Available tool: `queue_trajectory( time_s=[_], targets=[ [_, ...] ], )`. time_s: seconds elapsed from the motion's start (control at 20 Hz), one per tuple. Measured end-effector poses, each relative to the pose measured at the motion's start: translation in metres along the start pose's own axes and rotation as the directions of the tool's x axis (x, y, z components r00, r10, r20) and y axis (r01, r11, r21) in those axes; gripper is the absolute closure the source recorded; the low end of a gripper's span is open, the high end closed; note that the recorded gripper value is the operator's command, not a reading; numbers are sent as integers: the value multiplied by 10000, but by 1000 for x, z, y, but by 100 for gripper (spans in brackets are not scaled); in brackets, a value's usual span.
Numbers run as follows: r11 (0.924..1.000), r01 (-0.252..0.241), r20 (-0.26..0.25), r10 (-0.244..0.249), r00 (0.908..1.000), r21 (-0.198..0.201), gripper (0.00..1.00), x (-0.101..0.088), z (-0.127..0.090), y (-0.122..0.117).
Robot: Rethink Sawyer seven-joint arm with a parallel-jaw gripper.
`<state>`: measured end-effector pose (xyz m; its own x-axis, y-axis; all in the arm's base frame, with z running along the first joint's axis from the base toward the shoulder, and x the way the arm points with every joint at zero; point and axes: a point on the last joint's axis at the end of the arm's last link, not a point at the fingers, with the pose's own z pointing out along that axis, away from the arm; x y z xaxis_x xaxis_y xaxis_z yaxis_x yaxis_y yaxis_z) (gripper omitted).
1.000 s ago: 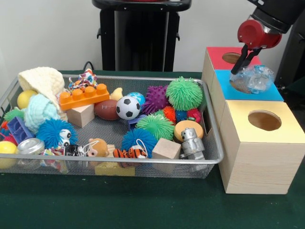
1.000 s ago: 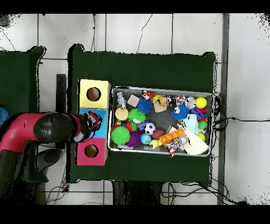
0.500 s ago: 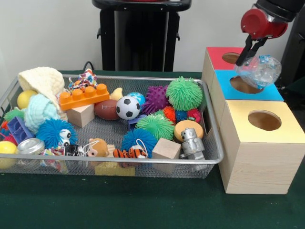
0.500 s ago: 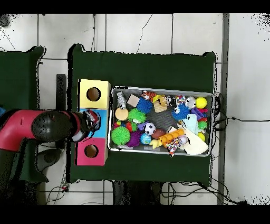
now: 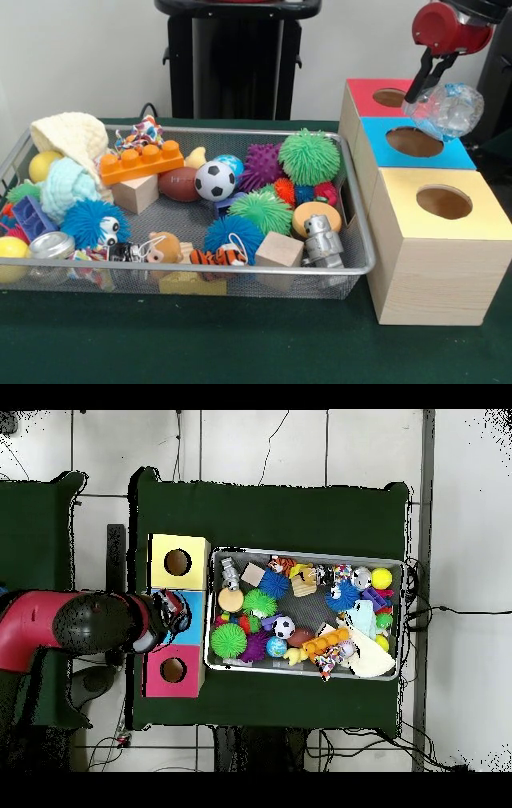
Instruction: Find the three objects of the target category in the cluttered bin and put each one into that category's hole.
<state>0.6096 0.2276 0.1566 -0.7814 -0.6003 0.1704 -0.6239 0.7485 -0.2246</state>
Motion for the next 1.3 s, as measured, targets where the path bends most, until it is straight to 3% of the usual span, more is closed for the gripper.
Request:
queue_trajectory(
  time_s=[1.3],
  targets=[
    [10000,-46,176,47,9998,-47,100,-1,-8,-1]
  ],
)
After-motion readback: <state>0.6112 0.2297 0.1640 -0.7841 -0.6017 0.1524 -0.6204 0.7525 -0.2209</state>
